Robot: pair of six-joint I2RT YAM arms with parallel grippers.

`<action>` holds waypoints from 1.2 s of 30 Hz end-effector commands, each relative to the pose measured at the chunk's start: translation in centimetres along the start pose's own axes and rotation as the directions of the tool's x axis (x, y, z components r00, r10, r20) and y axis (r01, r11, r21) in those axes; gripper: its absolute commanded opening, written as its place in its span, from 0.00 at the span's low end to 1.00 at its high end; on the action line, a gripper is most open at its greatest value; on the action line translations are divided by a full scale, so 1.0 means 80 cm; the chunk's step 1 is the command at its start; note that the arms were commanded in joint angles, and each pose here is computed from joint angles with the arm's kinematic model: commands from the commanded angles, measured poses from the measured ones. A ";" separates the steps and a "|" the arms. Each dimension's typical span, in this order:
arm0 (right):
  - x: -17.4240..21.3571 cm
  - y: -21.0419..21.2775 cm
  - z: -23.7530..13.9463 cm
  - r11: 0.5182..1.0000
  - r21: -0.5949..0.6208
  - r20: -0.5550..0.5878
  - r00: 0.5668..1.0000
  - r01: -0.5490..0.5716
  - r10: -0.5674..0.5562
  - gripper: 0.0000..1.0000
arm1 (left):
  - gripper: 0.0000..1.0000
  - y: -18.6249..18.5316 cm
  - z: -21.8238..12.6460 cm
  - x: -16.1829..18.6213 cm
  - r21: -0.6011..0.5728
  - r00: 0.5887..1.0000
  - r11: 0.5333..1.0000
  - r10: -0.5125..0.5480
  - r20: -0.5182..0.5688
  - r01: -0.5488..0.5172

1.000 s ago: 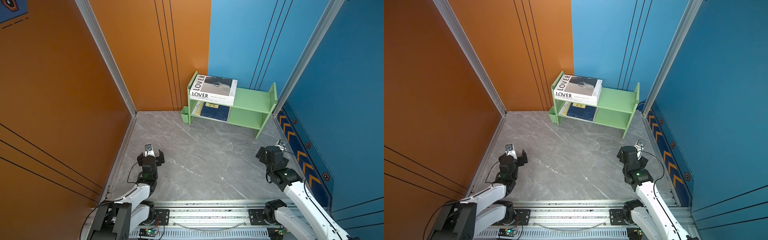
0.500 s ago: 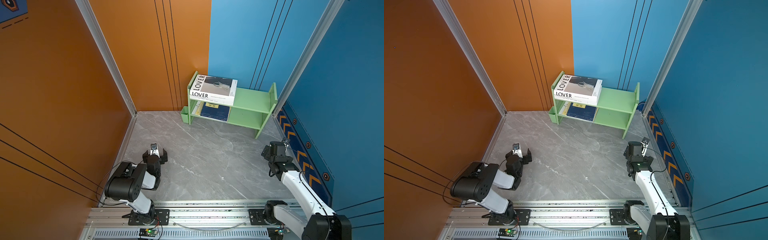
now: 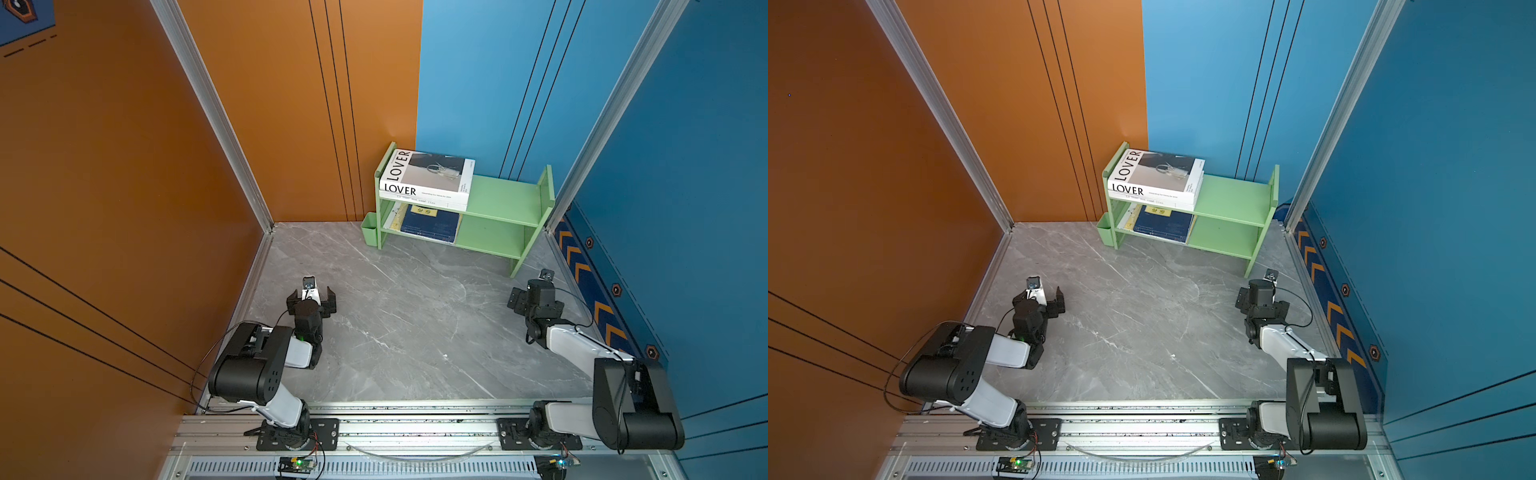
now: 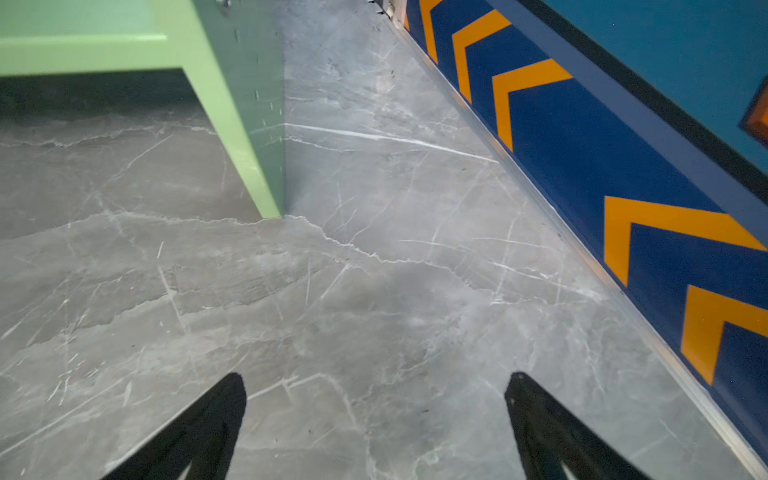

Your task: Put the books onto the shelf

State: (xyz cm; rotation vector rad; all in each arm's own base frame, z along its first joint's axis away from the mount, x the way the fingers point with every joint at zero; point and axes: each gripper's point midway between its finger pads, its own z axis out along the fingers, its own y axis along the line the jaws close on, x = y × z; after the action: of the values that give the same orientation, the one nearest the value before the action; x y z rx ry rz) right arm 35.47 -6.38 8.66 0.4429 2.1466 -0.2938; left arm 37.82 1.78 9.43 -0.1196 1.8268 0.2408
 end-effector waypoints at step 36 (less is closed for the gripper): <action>-0.021 0.057 0.010 0.980 -0.176 0.272 0.961 0.092 -0.041 1.00 | 0.98 -0.002 0.020 -0.001 0.059 0.996 0.998 -0.019 -0.084 0.024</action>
State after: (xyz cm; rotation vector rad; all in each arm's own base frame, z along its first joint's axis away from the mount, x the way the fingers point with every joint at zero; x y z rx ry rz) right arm 38.41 -3.12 8.40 0.2312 1.9368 -0.1571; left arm 38.94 2.43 8.02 -0.1135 1.9348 0.2012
